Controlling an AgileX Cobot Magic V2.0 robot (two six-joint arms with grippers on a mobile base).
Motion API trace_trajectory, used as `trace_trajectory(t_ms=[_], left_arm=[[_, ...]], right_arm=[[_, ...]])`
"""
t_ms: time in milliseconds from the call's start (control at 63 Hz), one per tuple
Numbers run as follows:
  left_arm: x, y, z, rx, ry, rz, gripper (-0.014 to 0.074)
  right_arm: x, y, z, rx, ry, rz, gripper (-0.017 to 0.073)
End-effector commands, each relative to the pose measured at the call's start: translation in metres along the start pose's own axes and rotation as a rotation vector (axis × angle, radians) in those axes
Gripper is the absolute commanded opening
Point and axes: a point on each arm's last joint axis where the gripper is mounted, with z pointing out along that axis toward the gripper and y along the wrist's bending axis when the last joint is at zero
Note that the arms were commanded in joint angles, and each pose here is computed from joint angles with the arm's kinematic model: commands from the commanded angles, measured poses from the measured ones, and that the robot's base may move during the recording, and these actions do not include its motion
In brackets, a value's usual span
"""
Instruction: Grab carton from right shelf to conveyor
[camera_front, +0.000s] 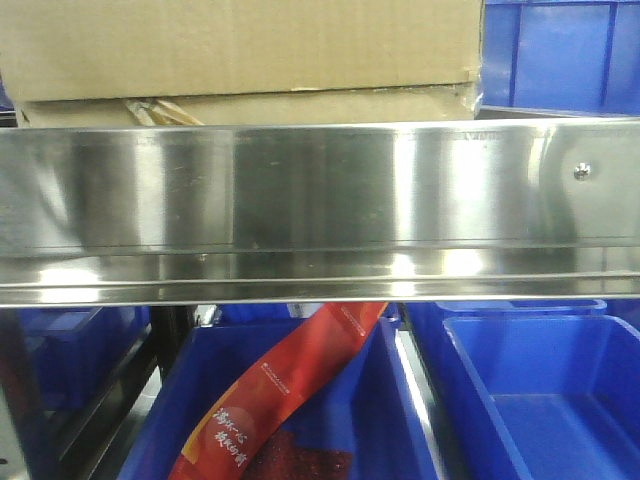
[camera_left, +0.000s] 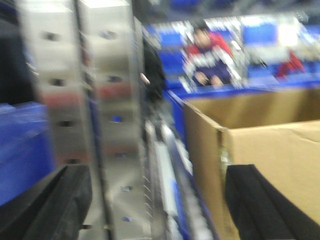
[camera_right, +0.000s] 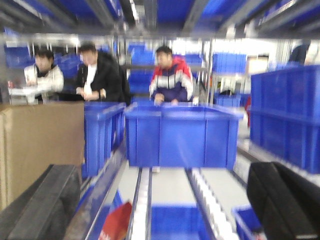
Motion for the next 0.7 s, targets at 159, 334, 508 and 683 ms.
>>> trace_trajectory(t_ms=[159, 334, 508, 683], left_arm=[[-0.038, -0.020, 0.051, 0.182, 0.057, -0.044, 0.0465], [-0.070, -0.047, 0.087, 0.324, 0.057, -0.038, 0.0465], [-0.091, -0.071, 0.132, 0.372, 0.174, -0.021, 0.0465], [-0.109, -0.077, 0.179, 0.315, 0.378, -0.061, 0.0465]], right_arm=[[-0.038, 0.010, 0.040, -0.102, 0.030, 0.023, 0.0570], [-0.068, 0.037, 0.075, -0.270, 0.066, 0.035, 0.0570], [-0.093, 0.070, 0.118, -0.405, 0.226, 0.024, 0.0570], [-0.127, 0.090, 0.164, -0.429, 0.405, 0.057, 0.0570]])
